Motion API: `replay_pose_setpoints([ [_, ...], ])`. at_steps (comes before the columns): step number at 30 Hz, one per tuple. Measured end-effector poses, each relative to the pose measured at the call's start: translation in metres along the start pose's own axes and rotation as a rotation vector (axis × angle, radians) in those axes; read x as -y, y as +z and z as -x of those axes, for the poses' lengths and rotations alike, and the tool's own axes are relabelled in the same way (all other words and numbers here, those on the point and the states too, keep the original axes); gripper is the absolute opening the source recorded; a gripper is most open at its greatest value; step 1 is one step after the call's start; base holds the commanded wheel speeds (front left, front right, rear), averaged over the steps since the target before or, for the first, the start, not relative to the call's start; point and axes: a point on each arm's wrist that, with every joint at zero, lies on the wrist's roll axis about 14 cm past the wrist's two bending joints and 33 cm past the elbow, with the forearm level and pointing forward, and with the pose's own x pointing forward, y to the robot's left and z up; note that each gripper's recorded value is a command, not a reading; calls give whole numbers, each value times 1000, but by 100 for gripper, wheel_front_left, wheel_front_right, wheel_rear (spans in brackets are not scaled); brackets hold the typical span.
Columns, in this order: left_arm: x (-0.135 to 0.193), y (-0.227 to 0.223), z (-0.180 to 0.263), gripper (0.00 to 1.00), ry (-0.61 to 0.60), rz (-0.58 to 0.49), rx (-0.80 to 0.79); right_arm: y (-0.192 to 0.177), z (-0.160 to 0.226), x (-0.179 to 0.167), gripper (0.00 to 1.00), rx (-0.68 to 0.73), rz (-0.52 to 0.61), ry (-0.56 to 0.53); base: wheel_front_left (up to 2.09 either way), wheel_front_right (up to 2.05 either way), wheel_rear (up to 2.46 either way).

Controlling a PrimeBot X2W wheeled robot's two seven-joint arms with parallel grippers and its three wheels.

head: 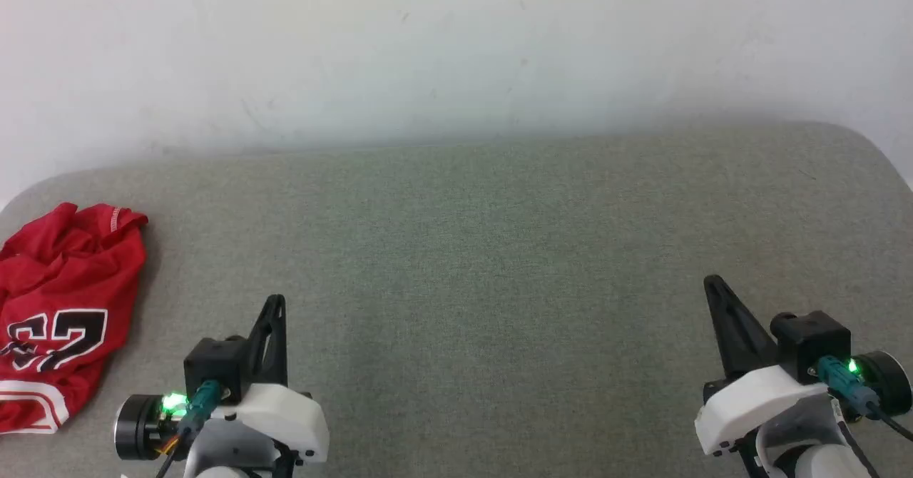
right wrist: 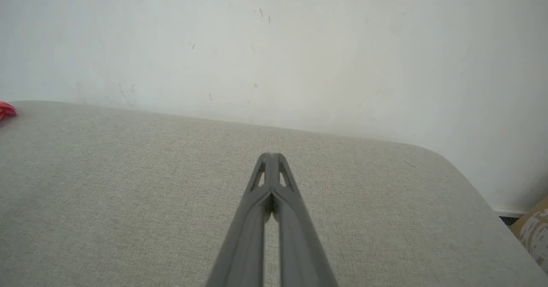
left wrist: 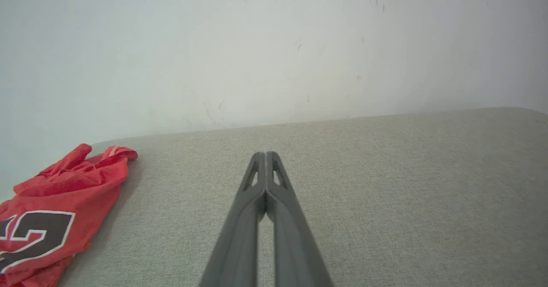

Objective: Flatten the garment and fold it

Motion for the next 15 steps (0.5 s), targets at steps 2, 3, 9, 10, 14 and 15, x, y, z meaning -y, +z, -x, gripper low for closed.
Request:
replay_pose_setpoints([
  [2,0,0,0,0,0,0,0,0,0,0,0,0,0,0,0,0,0],
  [3,0,0,0,0,0,0,0,0,0,0,0,0,0,0,0,0,0],
  [9,0,0,0,0,0,0,0,0,0,0,0,0,0,0,0,0,0],
  [10,0,0,0,0,0,0,0,0,0,0,0,0,0,0,0,0,0],
  [14,0,0,0,0,0,0,0,0,0,0,0,0,0,0,0,0,0],
  [15,0,0,0,0,0,0,0,0,0,0,0,0,0,0,0,0,0],
])
